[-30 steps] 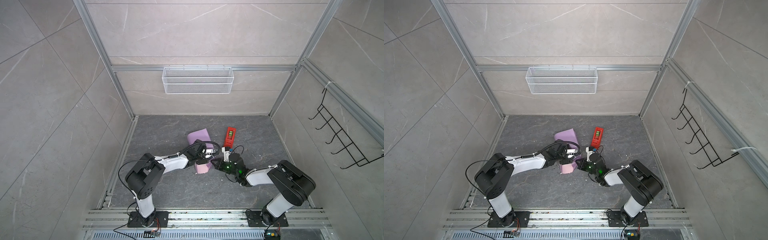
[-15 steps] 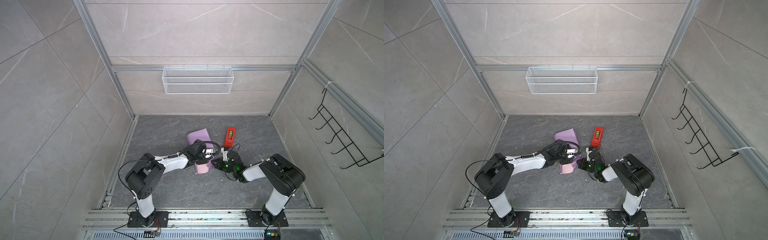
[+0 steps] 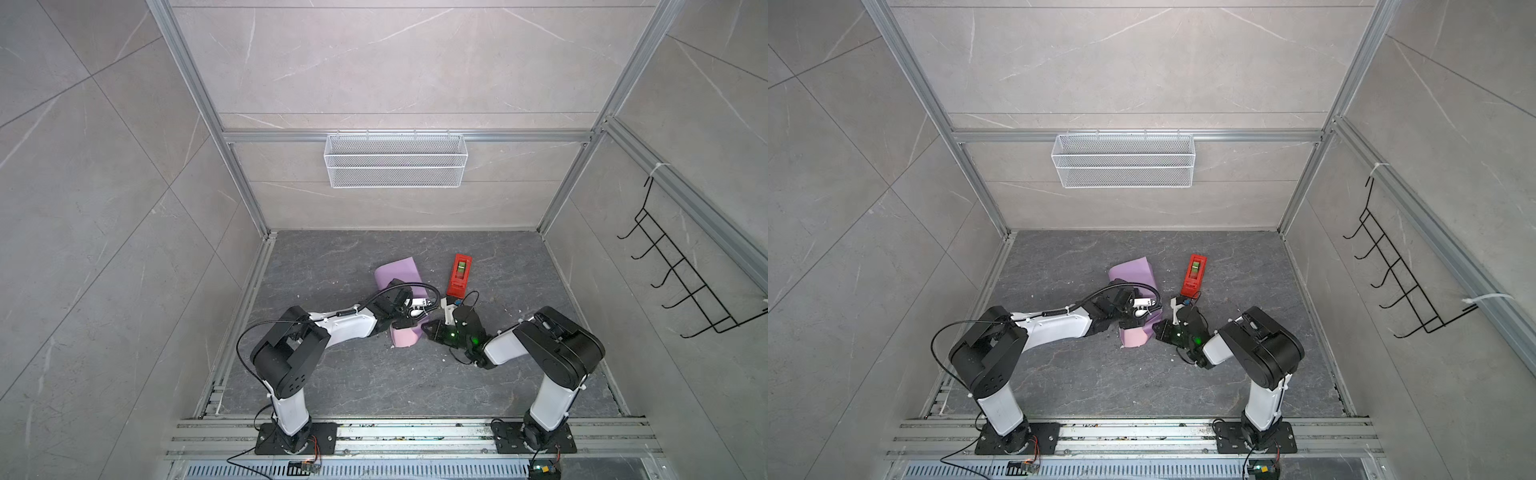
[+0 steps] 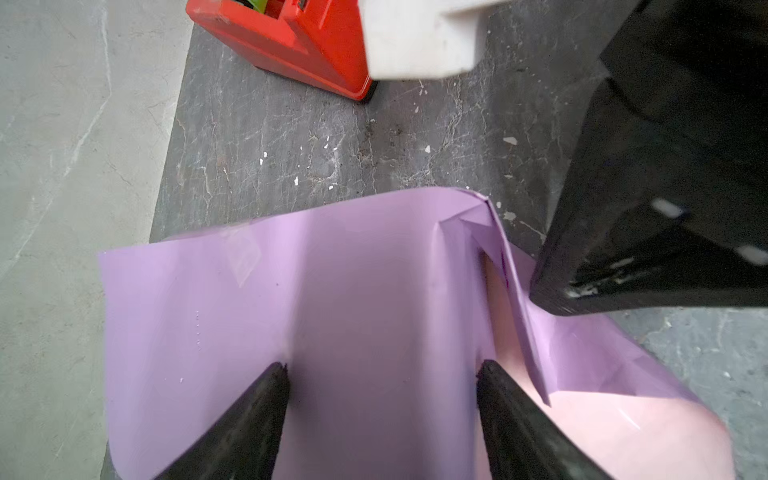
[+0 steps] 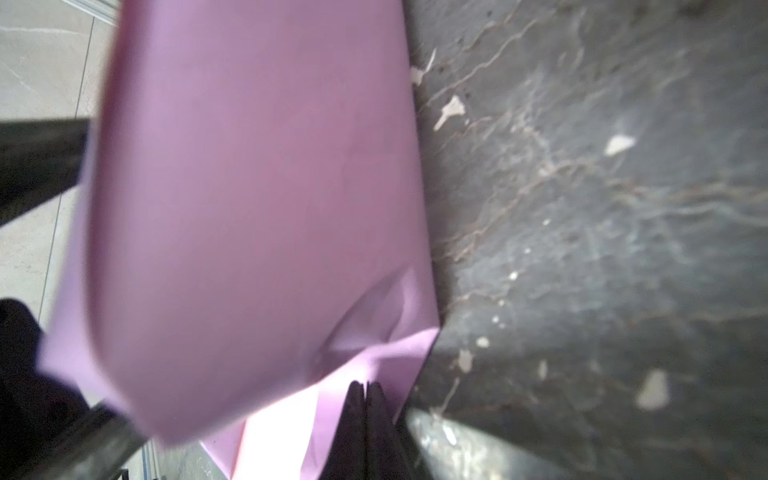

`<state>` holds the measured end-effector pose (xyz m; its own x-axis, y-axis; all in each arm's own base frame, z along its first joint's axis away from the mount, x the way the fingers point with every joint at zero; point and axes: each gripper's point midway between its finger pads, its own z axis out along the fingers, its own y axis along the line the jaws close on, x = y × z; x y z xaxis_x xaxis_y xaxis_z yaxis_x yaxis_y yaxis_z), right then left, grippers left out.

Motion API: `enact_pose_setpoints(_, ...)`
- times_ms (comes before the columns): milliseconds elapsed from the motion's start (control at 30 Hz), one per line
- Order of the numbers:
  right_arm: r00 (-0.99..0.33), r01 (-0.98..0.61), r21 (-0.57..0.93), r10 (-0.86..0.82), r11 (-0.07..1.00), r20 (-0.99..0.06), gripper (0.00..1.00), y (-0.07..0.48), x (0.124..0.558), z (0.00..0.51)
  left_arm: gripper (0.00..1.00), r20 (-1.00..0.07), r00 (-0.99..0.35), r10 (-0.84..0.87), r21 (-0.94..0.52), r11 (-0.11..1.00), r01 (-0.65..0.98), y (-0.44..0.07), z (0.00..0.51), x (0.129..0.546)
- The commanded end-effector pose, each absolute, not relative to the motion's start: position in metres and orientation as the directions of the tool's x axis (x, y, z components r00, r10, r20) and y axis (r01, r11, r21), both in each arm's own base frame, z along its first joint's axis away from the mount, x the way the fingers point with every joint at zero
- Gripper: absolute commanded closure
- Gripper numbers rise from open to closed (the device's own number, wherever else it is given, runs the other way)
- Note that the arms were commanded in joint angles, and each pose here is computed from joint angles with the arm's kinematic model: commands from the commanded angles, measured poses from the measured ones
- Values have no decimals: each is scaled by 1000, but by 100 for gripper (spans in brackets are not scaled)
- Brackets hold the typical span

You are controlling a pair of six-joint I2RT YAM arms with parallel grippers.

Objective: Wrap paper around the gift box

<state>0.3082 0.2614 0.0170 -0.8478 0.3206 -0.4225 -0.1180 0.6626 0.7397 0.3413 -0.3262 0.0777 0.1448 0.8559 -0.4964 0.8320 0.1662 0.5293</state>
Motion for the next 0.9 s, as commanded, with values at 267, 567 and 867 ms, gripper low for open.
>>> enact_pose_setpoints(267,-904,-65,688,249,723,-347,100,265,254,-8,27,-449,104,888,498,152,854,-313,57,336)
enact_pose_setpoints(567,-880,-138,730,254,670,-400,100,275,268,36,26,-488,82,869,483,192,854,-319,67,338)
enact_pose_setpoints(867,-854,-119,723,301,680,-424,100,246,288,44,24,-610,29,792,431,300,851,-333,105,341)
